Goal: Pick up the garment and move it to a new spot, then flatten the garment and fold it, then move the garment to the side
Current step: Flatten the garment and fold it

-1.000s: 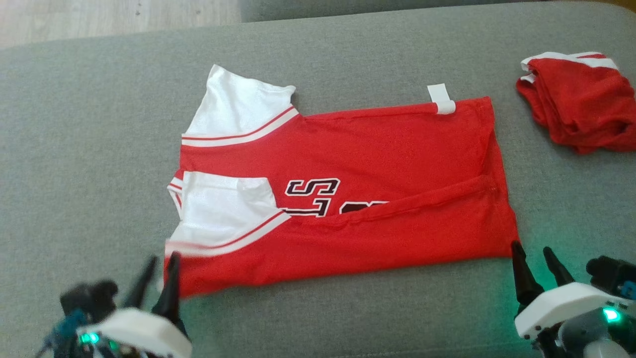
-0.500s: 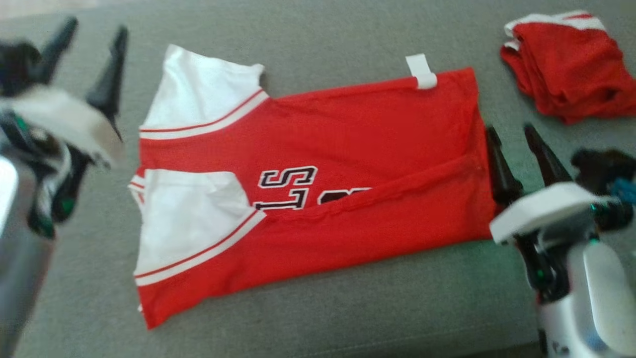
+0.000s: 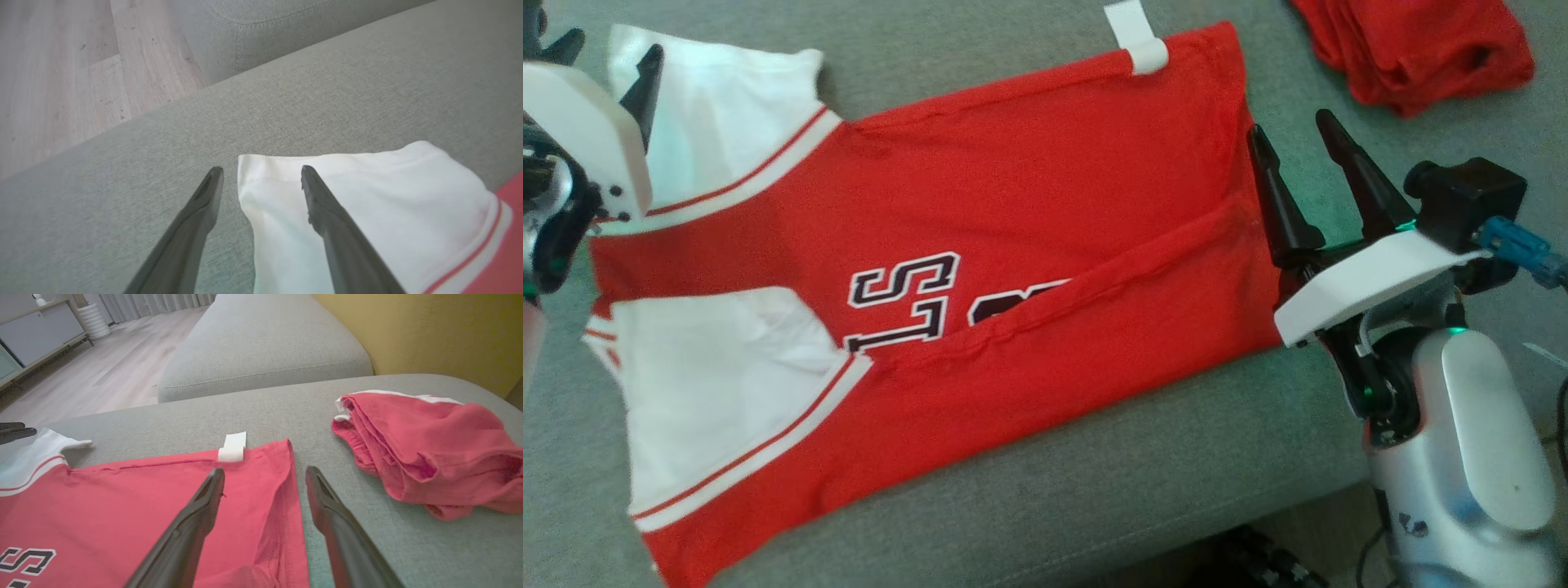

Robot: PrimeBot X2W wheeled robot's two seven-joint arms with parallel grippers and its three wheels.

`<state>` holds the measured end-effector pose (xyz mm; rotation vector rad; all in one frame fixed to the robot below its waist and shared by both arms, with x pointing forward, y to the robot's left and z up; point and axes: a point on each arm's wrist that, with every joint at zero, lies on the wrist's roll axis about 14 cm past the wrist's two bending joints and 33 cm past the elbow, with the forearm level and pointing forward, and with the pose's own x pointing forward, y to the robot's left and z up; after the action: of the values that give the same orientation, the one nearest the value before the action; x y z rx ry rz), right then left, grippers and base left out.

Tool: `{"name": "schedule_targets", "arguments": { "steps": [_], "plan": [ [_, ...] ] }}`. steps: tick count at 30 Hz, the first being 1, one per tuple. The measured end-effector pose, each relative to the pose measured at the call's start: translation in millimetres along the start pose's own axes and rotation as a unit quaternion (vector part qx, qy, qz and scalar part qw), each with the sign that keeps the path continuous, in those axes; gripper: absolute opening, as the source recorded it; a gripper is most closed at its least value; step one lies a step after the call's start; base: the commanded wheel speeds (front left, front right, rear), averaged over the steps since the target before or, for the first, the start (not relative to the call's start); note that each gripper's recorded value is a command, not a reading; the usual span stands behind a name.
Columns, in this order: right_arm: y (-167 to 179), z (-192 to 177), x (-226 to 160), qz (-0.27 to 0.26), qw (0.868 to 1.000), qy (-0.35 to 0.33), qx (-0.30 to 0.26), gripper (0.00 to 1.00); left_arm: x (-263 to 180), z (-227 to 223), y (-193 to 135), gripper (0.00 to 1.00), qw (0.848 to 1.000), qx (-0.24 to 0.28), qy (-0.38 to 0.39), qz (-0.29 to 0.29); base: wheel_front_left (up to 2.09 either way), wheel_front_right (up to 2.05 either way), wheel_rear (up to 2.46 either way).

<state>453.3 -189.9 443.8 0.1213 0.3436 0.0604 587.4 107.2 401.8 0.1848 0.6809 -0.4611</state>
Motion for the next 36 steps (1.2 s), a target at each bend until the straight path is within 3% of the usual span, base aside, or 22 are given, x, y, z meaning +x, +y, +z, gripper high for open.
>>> {"name": "schedule_targets", "arguments": {
  "steps": [8,9,10,12,17,18,19,20,22,27,36],
  "plan": [
    [-13.2,-11.8,-1.2,-0.018,1.0,0.016,0.002,1.0,24.3,-25.3,-8.2,1.0,0.998,-0.001,0.053,-0.017,0.0,0.0,0.0],
    [-12.7,-11.9,-0.8,-0.018,1.0,0.016,0.002,1.0,23.9,-26.4,-7.1,0.92,0.998,-0.002,0.056,-0.016,0.0,0.0,0.0],
    [-12.0,-12.2,-0.2,-0.017,1.0,0.016,0.002,1.0,23.6,-27.0,-6.1,0.91,0.998,-0.002,0.058,-0.015,0.0,0.0,0.0],
    [-10.6,-11.6,1.4,-0.014,1.0,0.013,0.002,1.0,23.9,-26.7,-3.3,1.0,0.998,-0.004,0.059,-0.009,0.0,0.0,0.0],
    [-2.1,-1.0,10.9,0.001,1.0,0.001,-0.006,1.0,27.7,-28.0,1.6,1.0,0.998,-0.008,0.063,0.001,0.0,0.0,0.0],
    [-1.4,0.8,12.3,0.003,1.0,-0.001,-0.007,1.0,28.7,-27.6,1.6,0.96,0.998,-0.007,0.063,0.002,0.0,0.0,0.0],
    [-0.9,2.0,13.4,0.004,1.0,-0.003,-0.008,1.0,29.7,-26.6,0.8,0.75,0.998,-0.006,0.063,0.0,0.0,0.0,0.0],
    [-0.7,2.7,14.3,0.004,1.0,-0.004,-0.009,1.0,30.4,-26.1,-1.1,0.39,0.998,-0.007,0.062,-0.003,0.0,0.0,0.0],
    [-0.1,1.4,15.4,0.005,1.0,-0.001,-0.008,1.0,31.8,-24.5,-7.6,0.0,0.998,-0.007,0.054,-0.012,0.0,0.0,0.0],
    [-4.5,-11.3,21.8,-0.002,0.999,0.032,-0.02,1.0,26.4,-17.1,-10.8,0.0,0.999,-0.008,0.026,-0.017,0.0,0.0,0.0],
    [-12.7,6.2,64.6,-0.01,0.994,0.083,-0.073,1.0,-5.8,28.6,-11.8,0.0,0.996,0.007,-0.086,-0.019,0.0,0.0,0.0]
  ]
}}
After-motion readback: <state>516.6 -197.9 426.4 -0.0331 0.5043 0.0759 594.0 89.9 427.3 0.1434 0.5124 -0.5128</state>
